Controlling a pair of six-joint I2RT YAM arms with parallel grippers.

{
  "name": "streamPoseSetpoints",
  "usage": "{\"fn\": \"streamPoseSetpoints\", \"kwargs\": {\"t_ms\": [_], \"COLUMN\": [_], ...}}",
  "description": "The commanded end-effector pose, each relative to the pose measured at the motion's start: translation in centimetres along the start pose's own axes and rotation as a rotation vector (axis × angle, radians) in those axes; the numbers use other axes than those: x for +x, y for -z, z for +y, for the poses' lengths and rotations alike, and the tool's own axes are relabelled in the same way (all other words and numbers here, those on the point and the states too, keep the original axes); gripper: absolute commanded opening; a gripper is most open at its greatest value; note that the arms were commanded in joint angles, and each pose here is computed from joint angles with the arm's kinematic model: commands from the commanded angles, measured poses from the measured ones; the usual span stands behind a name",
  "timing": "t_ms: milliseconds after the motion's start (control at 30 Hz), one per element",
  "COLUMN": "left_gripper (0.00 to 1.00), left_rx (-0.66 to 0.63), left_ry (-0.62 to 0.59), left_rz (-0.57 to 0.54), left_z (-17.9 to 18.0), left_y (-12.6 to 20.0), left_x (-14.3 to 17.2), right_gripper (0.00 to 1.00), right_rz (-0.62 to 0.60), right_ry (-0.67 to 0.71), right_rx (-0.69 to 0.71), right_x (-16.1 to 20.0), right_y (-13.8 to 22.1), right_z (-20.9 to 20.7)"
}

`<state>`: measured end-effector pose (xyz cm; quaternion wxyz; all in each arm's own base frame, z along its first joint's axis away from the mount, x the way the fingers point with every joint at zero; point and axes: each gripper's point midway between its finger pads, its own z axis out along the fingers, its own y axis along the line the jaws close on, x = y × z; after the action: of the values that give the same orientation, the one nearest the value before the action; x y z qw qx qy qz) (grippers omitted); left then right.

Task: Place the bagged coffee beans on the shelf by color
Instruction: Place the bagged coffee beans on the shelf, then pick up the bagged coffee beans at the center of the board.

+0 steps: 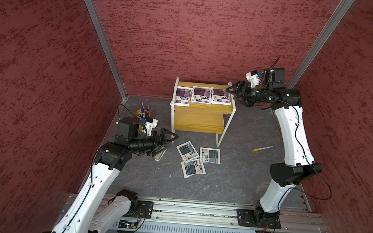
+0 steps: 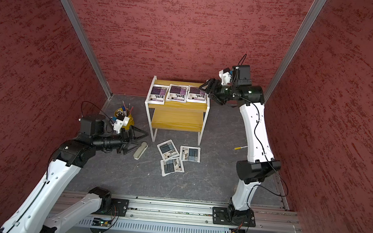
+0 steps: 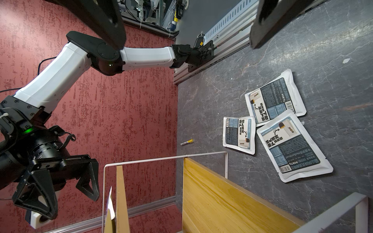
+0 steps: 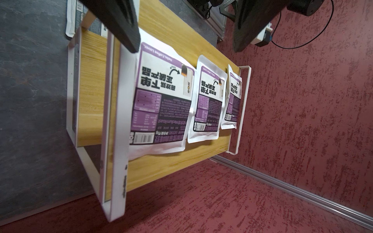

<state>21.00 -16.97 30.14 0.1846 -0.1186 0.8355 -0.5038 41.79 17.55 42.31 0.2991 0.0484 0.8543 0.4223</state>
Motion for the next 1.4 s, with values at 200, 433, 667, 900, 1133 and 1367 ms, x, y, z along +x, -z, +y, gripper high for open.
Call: {"fn": "streamPoseSetpoints", "kwargs": {"t_ms": [200, 433, 667, 900, 1133, 1367], "left_gripper": [1.0, 1.0, 1.0, 1.0, 1.0, 1.0], "left_rx": [0.007, -0.034, -0.031, -0.083, -0.109, -0.102], "left_ry": [-0.028, -0.046, -0.003, 0.04, 0.078, 0.049], "left_rz": [0.067, 0.122, 0.165, 0.17, 0.154, 0.112], "left_z": [1.7, 4.8, 8.5, 12.5, 15.7, 16.4], "left_y": [-1.8, -4.9, -8.1, -9.6, -11.2, -12.5], "left_x": [1.7, 4.5, 6.9, 8.4, 8.6, 7.6], "right_gripper": [0.81, 0.81, 0.8, 0.8, 0.79, 0.77], "right_rz": [-0.058, -0.022, 0.081, 0.201, 0.277, 0.32], "right_ry": [0.119, 0.022, -0.167, -0.307, -0.341, -0.347], "right_rx": [-0.012, -0.01, 0.045, 0.055, 0.044, 0.047], "right_x": [5.0, 12.7, 21.5, 28.5, 32.0, 34.0], "right_y": [7.3, 8.4, 5.6, 1.6, -2.2, -5.3], "right_z": [2.4, -1.8, -10.0, -15.4, -17.0, -17.6]}}
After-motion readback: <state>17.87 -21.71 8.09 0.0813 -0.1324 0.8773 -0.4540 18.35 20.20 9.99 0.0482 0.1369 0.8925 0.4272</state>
